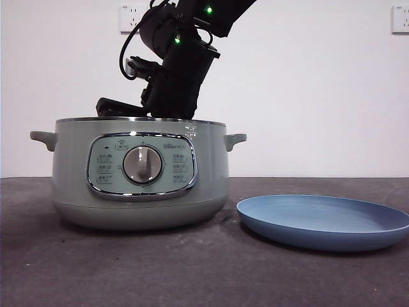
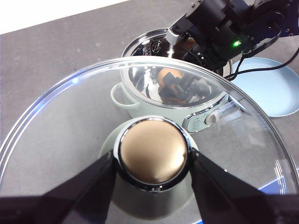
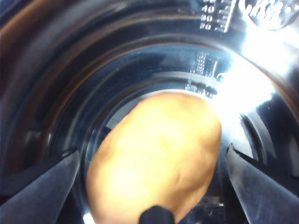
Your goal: Take the potato out from the steamer,put the potato on the plate,close the lid
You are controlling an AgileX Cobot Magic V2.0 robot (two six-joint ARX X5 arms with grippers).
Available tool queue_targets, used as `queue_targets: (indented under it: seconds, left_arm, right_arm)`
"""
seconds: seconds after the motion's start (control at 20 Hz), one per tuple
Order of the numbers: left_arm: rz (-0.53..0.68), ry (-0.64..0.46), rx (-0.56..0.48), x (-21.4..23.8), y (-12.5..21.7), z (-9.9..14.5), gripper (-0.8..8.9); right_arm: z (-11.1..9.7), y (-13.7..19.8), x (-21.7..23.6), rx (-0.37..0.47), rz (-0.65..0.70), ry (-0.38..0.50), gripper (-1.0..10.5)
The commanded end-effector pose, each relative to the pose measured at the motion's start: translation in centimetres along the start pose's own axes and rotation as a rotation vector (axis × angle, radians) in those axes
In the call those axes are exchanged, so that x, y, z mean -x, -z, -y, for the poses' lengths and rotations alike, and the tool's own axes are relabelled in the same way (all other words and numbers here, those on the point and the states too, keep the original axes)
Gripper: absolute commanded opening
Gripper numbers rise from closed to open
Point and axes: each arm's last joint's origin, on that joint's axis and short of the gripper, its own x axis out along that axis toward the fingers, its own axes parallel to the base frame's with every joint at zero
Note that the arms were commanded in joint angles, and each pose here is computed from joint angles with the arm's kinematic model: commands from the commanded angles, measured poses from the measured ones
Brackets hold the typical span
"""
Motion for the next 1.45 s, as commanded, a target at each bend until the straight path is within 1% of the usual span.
queue_targets:
  seconds: [0.05, 0.1, 0.15, 0.25, 0.35, 0.5, 0.6, 0.75, 0.8, 0.9, 1.0, 1.05, 1.15, 1.25, 1.45]
  left_arm:
    - [0.051, -0.004, -0.010, 0.6, -0.2, 0.0, -0.09]
    - [0.051, -0.004, -0.010, 0.6, -0.2, 0.0, -0.09]
    - [0.051, -0.004, -0.010, 0.6, -0.2, 0.0, -0.09]
    - [0.051, -0.004, -0.010, 0.6, -0.2, 0.0, -0.09]
    - [0.055, -0.005, -0.010, 0.6, -0.2, 0.0, -0.09]
    - [0.083, -0.006, -0.011, 0.5, -0.6, 0.0, -0.09]
    - [0.106, -0.005, -0.012, 0.5, -0.9, 0.0, -0.09]
    - [0.160, 0.047, -0.018, 0.5, -1.4, 0.1, -0.09]
    - [0.165, 0.062, -0.019, 0.1, -1.8, 0.1, -0.09]
    - [0.152, 0.067, -0.019, -0.4, -2.1, 0.1, -0.09]
    - [0.128, 0.080, -0.022, -1.2, -2.6, 0.0, -0.09]
    - [0.122, 0.104, -0.029, -1.6, -2.8, 0.1, -0.09]
    - [0.132, 0.131, -0.035, -2.1, -3.3, 0.1, -0.09]
    - [0.141, 0.145, -0.042, -2.1, -3.5, 0.1, -0.09]
    - [0.142, 0.147, -0.043, -2.5, -3.8, 0.1, -0.09]
  right_arm:
    - [-0.1, 0.2, -0.3, -0.005, -0.006, 0.003, 2.1]
    - [-0.1, 0.2, -0.3, -0.004, -0.005, 0.002, 0.7]
    - [-0.1, 0.1, -0.3, -0.003, 0.003, -0.006, -0.2]
    - [-0.2, -0.5, 0.4, -0.003, 0.030, -0.010, -0.1]
    - [-0.4, -1.4, 2.4, 0.012, 0.079, -0.016, -0.1]
    - [-0.7, -2.7, 7.3, 0.038, 0.148, -0.023, -0.1]
    - [-0.7, -2.9, 11.5, 0.071, 0.166, -0.008, -0.1]
    - [-0.3, -2.5, 18.0, 0.119, 0.184, 0.080, -0.1]
    - [-0.2, -2.1, 20.0, 0.120, 0.190, 0.115, -0.1]
    - [0.6, -1.3, 23.5, 0.106, 0.192, 0.164, -0.1]
    - [1.4, -0.3, 25.8, 0.089, 0.167, 0.182, -0.1]
    - [1.9, 0.2, 26.8, 0.082, 0.153, 0.195, -0.1]
    - [3.0, 1.1, 27.4, 0.068, 0.125, 0.220, -0.1]
    - [3.6, 1.8, 27.2, 0.054, 0.105, 0.231, -0.1]
    - [5.2, 4.2, 25.4, 0.019, 0.050, 0.259, -0.1]
